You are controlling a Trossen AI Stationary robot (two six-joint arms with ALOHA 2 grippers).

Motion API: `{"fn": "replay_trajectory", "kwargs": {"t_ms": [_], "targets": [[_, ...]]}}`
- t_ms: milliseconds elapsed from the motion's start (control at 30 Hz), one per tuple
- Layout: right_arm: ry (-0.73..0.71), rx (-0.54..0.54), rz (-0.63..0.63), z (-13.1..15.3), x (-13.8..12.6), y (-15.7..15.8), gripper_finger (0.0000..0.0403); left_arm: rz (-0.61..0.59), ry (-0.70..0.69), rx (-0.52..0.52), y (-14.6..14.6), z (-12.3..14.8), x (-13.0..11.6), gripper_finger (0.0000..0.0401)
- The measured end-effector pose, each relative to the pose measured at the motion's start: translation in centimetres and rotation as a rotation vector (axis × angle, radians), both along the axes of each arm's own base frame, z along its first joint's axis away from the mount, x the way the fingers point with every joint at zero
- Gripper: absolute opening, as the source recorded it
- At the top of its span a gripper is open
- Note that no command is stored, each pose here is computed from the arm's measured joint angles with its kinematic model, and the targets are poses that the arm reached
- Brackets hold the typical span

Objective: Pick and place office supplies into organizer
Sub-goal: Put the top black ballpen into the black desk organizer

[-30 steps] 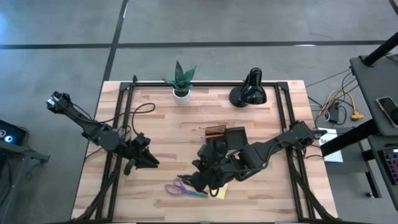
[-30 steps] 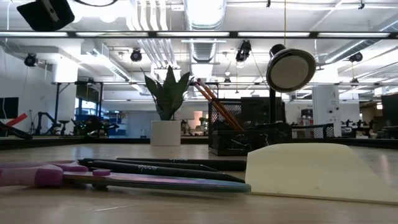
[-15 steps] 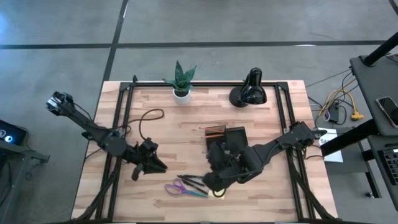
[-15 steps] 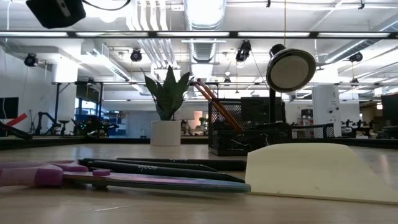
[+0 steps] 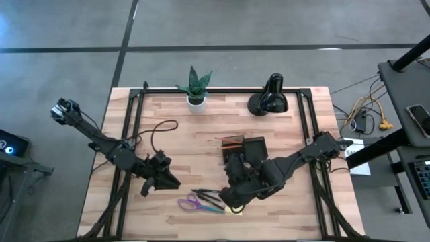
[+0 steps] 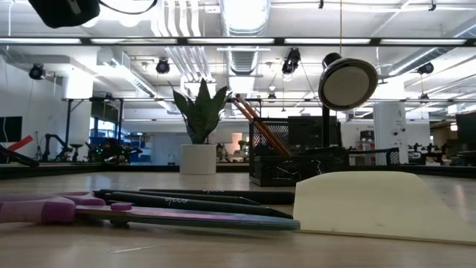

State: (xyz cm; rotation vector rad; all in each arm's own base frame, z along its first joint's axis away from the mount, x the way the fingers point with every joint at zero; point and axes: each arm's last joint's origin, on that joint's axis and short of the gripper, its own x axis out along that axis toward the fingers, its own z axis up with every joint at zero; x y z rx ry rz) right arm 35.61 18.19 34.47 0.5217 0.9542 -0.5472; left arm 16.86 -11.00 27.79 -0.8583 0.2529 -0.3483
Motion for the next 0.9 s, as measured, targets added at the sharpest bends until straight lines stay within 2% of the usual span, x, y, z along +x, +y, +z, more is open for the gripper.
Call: {"fn": "replay_trajectory", "kwargs": {"t_ms": [100,267,367,567,667,767,900], "targets": [[0.009,0.052,0.033,0.0,0.1,0.3,0.0009,0.0,-0.005,-0.003,0.1,0.1,-0.1,0.0077],[-0.051,0.168,-0.02,0.3,0.8,0.5,0.0009,-0.033,-0.015,0.001,0.1,0.3,-0.3,0.0077],[-0.098,0.197,-0.033,0.5,1.3,0.5,0.0009,-0.055,-0.031,0.005,0.2,0.5,-0.5,0.0077],[-0.126,0.229,0.109,0.3,2.1,1.0,0.0009,-0.086,-0.059,0.018,0.4,0.9,-1.0,0.0077],[-0.138,0.247,0.085,-0.5,2.4,1.1,0.0009,-0.098,-0.062,0.015,0.4,0.9,-1.1,0.0077],[-0.104,0.216,0.151,-1.6,2.6,1.0,0.0009,-0.128,-0.061,0.012,0.3,0.9,-1.1,0.0077],[0.008,0.179,0.136,-5.1,2.4,0.6,0.0009,-0.161,-0.059,0.011,0.2,0.9,-1.1,0.0077]]}}
